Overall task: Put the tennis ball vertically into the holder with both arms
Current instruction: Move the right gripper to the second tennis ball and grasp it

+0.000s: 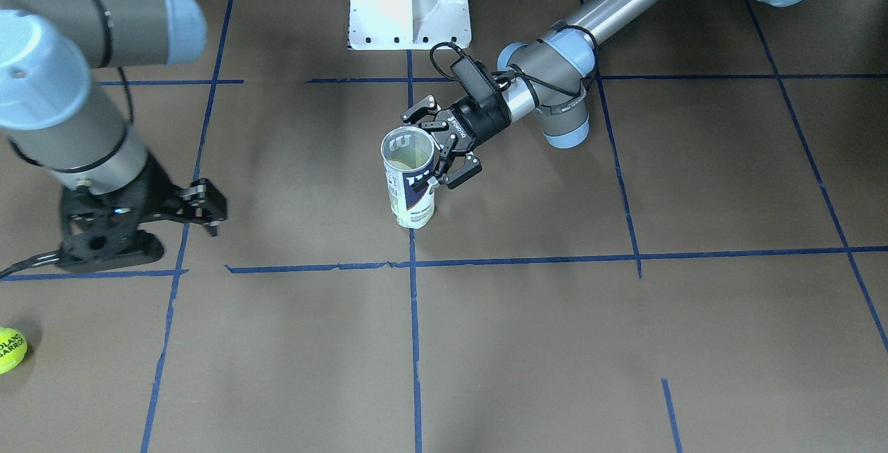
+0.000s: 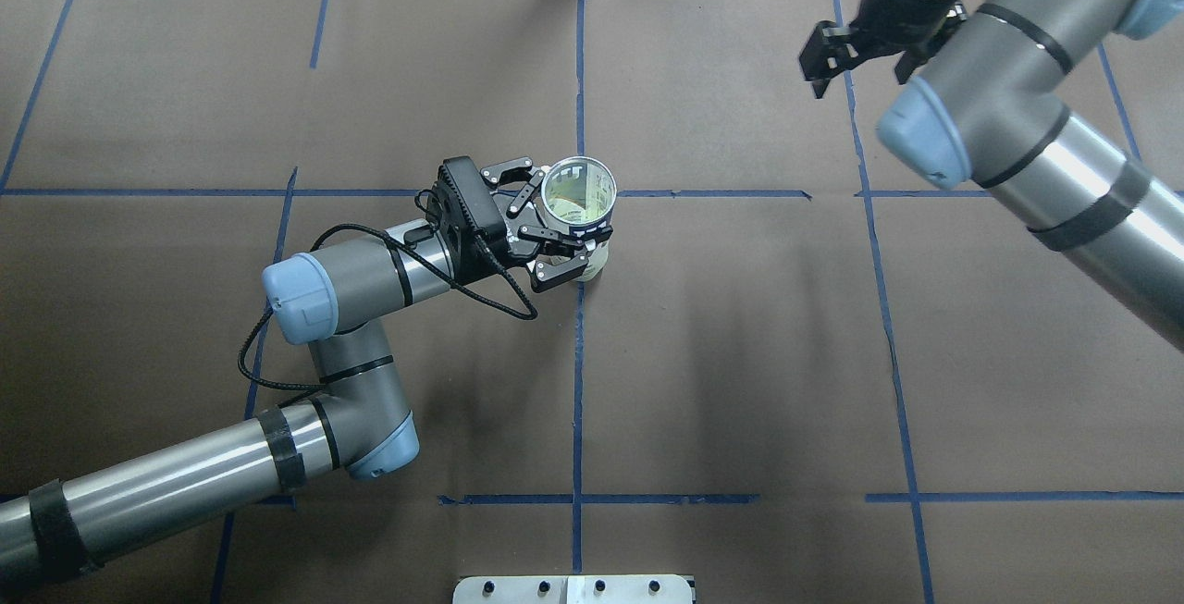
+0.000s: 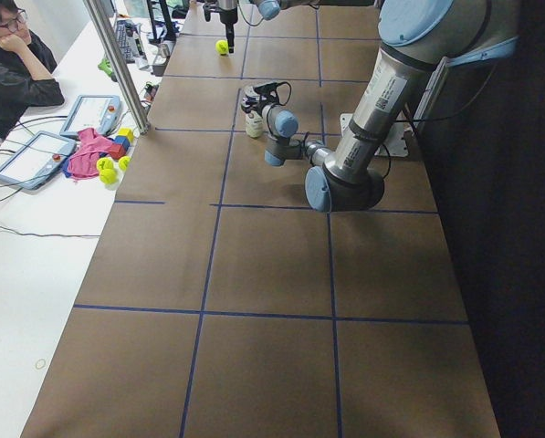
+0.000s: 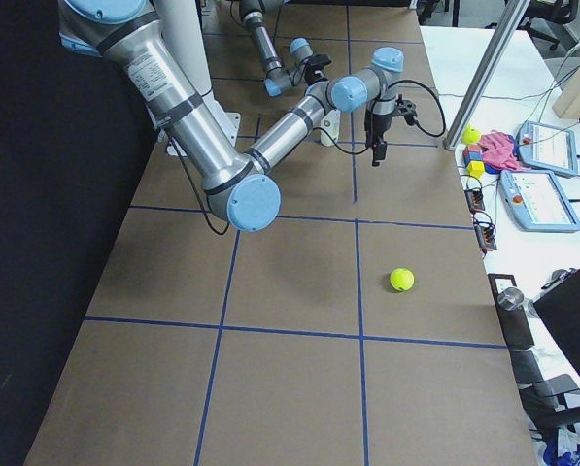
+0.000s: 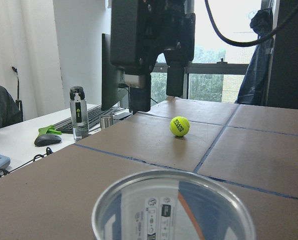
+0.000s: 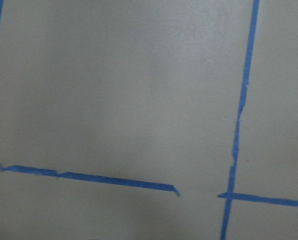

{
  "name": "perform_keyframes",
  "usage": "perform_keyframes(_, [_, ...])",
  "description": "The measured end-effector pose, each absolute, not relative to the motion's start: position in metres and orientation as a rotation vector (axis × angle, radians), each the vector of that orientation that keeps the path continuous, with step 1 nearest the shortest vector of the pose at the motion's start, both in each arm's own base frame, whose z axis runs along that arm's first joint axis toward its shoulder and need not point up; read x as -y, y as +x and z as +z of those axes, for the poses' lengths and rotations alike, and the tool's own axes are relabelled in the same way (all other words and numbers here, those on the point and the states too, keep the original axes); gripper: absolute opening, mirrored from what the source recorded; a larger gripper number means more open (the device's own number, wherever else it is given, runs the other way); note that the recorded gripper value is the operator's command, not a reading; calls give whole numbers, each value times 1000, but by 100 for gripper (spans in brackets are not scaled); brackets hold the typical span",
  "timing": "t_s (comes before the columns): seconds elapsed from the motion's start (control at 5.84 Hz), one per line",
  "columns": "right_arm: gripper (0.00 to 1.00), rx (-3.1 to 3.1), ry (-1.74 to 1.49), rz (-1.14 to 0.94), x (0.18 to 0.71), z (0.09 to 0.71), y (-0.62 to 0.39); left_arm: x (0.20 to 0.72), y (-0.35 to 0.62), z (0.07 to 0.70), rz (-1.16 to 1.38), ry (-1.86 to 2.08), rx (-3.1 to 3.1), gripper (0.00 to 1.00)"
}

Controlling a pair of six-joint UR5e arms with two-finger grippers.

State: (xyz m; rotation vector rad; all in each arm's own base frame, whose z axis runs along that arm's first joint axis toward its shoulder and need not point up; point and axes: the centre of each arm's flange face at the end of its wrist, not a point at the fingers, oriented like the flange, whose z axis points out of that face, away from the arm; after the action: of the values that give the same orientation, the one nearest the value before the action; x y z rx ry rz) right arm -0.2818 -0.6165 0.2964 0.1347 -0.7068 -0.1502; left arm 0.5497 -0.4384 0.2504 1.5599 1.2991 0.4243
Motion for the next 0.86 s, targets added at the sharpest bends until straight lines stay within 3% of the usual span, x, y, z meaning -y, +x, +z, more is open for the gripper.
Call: perform_keyframes(0.86, [100, 645, 279, -336, 674, 535, -222, 438, 549, 250, 424, 1560, -1300, 77])
